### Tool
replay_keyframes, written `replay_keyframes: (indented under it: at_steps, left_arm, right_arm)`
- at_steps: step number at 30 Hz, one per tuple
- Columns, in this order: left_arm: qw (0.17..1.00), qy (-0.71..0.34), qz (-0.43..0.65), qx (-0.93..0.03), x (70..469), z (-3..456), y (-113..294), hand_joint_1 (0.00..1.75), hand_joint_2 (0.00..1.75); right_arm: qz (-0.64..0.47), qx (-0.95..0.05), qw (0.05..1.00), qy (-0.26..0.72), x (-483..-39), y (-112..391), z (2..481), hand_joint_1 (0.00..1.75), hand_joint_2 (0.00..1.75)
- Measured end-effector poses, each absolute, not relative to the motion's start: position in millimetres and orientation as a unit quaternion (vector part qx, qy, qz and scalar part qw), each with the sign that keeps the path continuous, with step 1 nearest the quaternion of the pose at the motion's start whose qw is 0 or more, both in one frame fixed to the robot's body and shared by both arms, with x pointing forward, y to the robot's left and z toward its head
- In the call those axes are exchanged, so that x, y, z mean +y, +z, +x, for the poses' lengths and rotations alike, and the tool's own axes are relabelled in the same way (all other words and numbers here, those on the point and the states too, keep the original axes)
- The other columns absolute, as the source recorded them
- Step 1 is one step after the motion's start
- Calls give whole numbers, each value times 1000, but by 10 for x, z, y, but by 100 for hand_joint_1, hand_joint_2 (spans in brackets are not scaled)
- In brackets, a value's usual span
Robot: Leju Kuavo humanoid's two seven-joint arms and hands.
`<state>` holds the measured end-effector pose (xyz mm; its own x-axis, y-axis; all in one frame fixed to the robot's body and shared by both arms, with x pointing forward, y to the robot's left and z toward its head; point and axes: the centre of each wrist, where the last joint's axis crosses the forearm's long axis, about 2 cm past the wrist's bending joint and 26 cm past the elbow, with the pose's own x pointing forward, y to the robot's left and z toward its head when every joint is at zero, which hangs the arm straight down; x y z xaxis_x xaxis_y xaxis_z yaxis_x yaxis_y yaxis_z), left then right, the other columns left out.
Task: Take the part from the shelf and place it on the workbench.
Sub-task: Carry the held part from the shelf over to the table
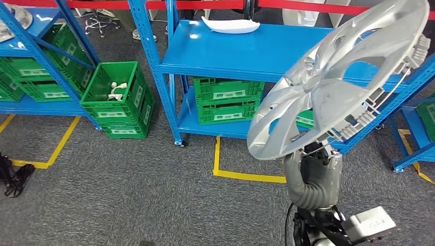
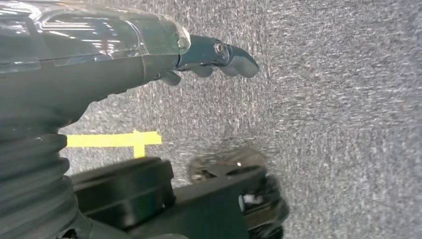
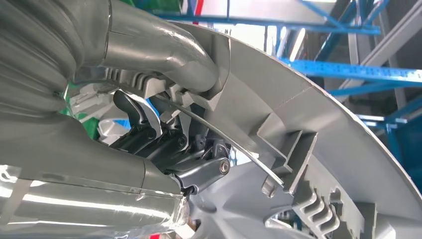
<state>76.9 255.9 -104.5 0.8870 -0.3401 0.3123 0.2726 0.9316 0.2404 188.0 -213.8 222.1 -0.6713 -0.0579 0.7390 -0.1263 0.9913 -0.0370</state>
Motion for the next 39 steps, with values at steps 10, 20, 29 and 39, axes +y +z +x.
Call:
replay_keyframes:
  at_steps: [10, 20, 29, 39]
  left_arm:
    - [969, -157, 91, -165, 2505, 773, -1040, 0, 175]
    - [973, -163, 79, -145, 2395, 771, -1032, 0, 175]
    - [969, -156, 95, -164, 2445, 760, -1037, 0, 175]
    - [971, -149, 88, -164, 2390, 772, -1030, 0, 175]
  right_arm:
    - [57, -908, 411, 51, -2139, 2215, 1888, 175, 175]
    - [36, -904, 419, 77, -2178, 2238, 1880, 175, 175]
    - [38, -916, 390, 87, -2188, 2397, 1945, 175, 175]
    - [43, -920, 379, 90, -2178, 2451, 1941, 175, 175]
